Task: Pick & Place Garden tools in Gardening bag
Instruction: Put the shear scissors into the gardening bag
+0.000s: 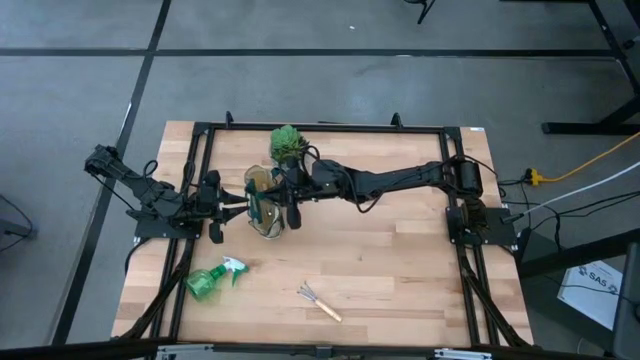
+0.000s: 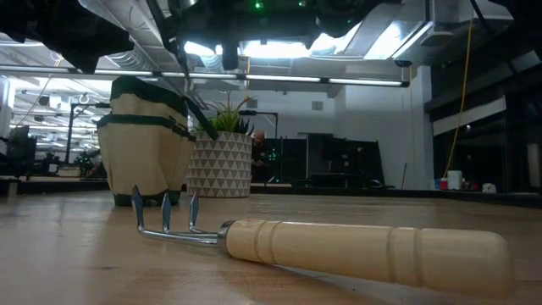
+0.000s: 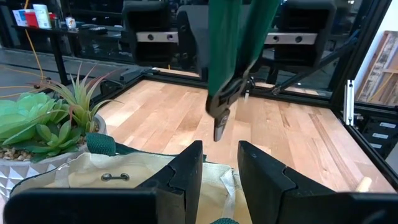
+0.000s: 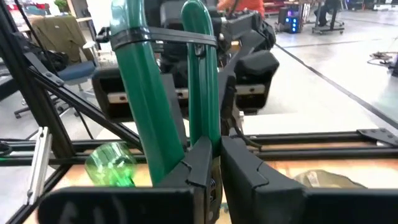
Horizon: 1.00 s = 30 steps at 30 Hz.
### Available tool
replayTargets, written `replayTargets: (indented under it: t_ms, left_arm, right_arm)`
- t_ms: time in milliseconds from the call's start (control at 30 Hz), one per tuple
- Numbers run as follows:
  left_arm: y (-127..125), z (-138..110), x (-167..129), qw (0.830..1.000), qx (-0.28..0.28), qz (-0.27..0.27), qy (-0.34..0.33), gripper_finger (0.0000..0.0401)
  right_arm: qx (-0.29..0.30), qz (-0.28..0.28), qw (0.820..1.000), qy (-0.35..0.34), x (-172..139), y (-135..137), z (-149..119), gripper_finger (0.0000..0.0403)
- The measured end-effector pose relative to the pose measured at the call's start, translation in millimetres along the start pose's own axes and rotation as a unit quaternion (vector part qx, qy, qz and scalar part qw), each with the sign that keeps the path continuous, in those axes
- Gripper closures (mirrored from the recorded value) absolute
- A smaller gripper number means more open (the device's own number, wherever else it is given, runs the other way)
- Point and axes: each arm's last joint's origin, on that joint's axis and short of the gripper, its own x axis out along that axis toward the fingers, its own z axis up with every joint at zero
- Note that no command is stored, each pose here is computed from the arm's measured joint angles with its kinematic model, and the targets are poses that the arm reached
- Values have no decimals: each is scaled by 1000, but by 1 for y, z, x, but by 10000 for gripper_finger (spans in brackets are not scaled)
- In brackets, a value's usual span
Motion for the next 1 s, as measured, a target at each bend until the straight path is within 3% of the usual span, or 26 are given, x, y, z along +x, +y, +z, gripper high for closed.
replayTargets:
  t_ms: [267, 533, 1000]
  left_arm:
    - [0, 0, 0, 1000, 0, 0, 0, 303]
    - [0, 0, 0, 1000, 0, 0, 0, 303]
    - [0, 0, 0, 1000, 0, 0, 0, 303]
  right_arm:
    - [1, -1, 1000, 4, 1, -1, -3, 371]
    - [9, -1, 1000, 7, 13, -4, -25, 371]
    - [12, 3, 998, -68, 12, -3, -10, 371]
